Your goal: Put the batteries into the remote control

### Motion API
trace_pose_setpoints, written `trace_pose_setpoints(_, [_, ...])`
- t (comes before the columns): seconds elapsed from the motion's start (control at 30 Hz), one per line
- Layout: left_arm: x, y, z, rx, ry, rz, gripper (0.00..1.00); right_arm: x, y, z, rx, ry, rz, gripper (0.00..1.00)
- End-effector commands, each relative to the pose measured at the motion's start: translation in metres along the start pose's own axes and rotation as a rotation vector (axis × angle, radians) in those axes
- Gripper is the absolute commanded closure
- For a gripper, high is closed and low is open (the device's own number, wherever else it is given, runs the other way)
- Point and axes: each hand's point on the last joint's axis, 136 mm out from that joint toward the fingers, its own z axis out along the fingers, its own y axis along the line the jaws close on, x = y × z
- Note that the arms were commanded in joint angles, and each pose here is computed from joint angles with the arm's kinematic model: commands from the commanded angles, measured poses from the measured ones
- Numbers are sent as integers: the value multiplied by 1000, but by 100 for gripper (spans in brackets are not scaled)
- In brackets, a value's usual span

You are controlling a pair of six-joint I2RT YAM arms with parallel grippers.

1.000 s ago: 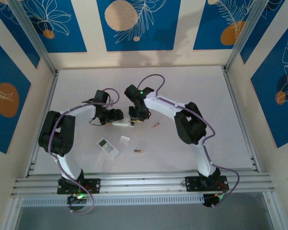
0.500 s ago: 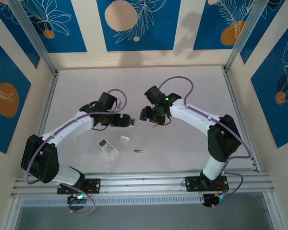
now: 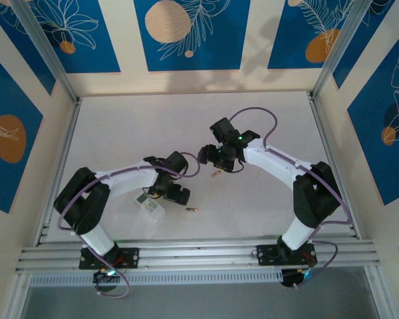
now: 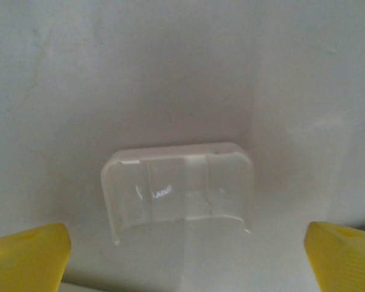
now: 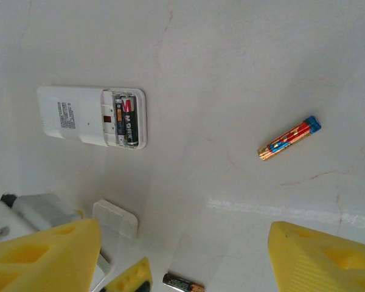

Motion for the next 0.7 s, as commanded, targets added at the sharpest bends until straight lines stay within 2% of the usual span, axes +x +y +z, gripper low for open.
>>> trace_pose_setpoints(0.0, [-8, 4, 10, -44, -15, 7, 8, 2, 1, -11, -21, 0, -8, 27])
trace_pose_setpoints(0.1, [-9, 5, 18, -57, -1, 6, 15, 1, -2, -13, -10, 0, -2, 27])
trace_pose_setpoints(0.27, [-11, 3, 18, -48, -7, 11, 35, -1, -6, -17, 7, -8, 5, 28])
trace_pose_setpoints(0.37, [-17, -1, 10, -15, -37, 17, 41, -3, -5, -21, 5, -16, 11, 29])
trace_pose_setpoints(0.57, [-51, -1, -33, -19, -242, 112, 48, -16, 3, -44, -55, -50, -33, 29])
trace_pose_setpoints(0.67, [-82, -9, -75, -12, -433, 257, 53, -23, 18, -67, -154, -65, -118, 30])
